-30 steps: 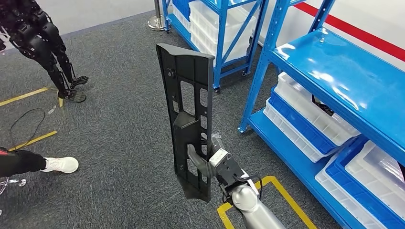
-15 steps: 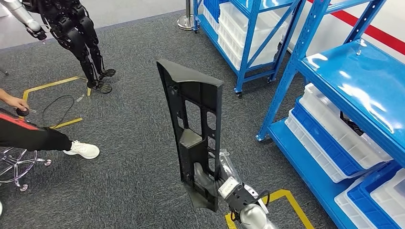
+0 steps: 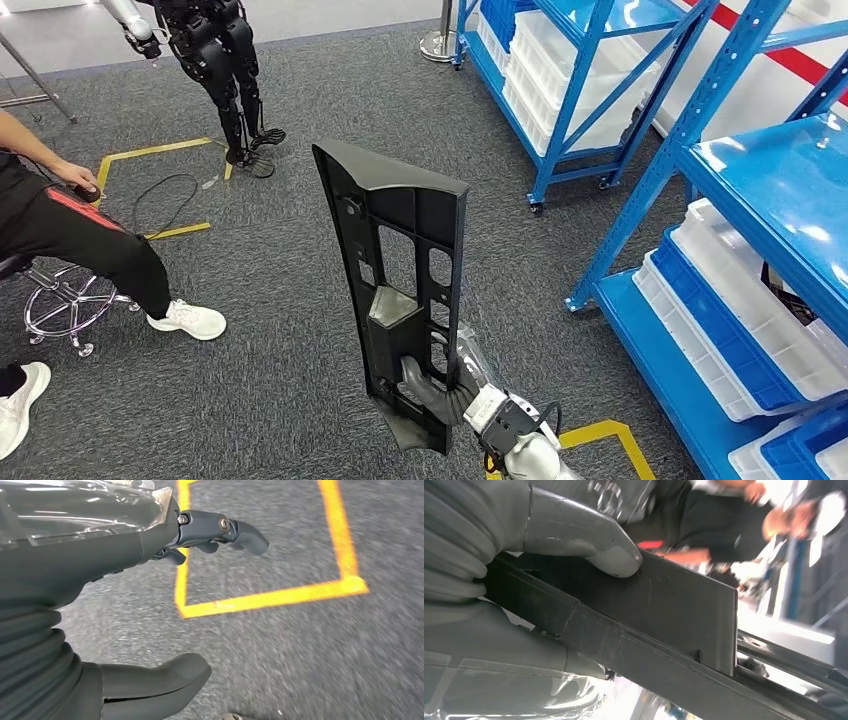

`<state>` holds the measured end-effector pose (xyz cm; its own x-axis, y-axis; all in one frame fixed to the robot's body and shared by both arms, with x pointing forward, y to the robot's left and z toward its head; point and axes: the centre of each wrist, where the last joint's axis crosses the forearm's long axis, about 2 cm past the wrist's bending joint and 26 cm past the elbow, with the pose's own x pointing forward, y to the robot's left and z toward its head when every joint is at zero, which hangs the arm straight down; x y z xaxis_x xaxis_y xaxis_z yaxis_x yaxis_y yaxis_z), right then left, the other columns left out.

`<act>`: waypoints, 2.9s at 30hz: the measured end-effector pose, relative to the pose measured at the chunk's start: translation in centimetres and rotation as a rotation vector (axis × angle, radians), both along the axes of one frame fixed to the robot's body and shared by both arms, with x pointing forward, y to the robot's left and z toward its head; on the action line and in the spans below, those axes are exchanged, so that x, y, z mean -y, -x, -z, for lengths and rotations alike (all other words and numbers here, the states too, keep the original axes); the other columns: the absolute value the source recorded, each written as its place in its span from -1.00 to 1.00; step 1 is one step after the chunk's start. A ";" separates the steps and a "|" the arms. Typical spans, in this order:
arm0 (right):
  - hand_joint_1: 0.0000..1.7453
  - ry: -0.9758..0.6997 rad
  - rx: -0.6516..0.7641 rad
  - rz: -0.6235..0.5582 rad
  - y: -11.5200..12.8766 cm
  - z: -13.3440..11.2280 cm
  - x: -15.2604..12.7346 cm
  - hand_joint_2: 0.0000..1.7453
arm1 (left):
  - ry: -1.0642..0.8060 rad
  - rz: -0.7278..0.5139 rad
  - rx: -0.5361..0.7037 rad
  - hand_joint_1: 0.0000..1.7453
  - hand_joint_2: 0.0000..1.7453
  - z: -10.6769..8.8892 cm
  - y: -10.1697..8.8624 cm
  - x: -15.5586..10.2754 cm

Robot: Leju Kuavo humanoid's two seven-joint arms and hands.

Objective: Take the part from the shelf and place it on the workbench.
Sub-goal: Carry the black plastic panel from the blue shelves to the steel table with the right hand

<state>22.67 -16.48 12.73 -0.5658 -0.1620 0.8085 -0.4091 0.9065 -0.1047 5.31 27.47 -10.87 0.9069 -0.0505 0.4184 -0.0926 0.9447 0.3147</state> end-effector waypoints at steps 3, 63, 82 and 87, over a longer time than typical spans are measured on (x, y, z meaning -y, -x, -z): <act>1.00 -0.020 -0.009 -0.033 -0.3 0.4 -0.4 1.00 | -0.004 -0.007 -0.038 -1.00 1.00 0.0 0.0 -0.2; 1.00 -0.002 0.028 -0.219 -3.5 -2.1 -6.2 1.00 | 0.049 0.042 -0.034 -1.00 1.00 0.0 -0.3 -0.7; 1.00 0.042 -0.011 -0.303 -2.8 -1.4 -7.0 1.00 | 0.043 0.039 -0.096 -1.00 1.00 0.1 0.2 -1.1; 1.00 0.048 -0.013 -0.314 -2.5 -1.1 -7.1 1.00 | 0.036 0.061 -0.127 -1.00 1.00 0.1 0.2 -1.0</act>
<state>25.15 -9.33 13.81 -0.4841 -0.2883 0.8262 -0.6696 0.7299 -0.1376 5.14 28.49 -10.97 0.9482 -0.0939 0.3034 0.0034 0.9583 0.2858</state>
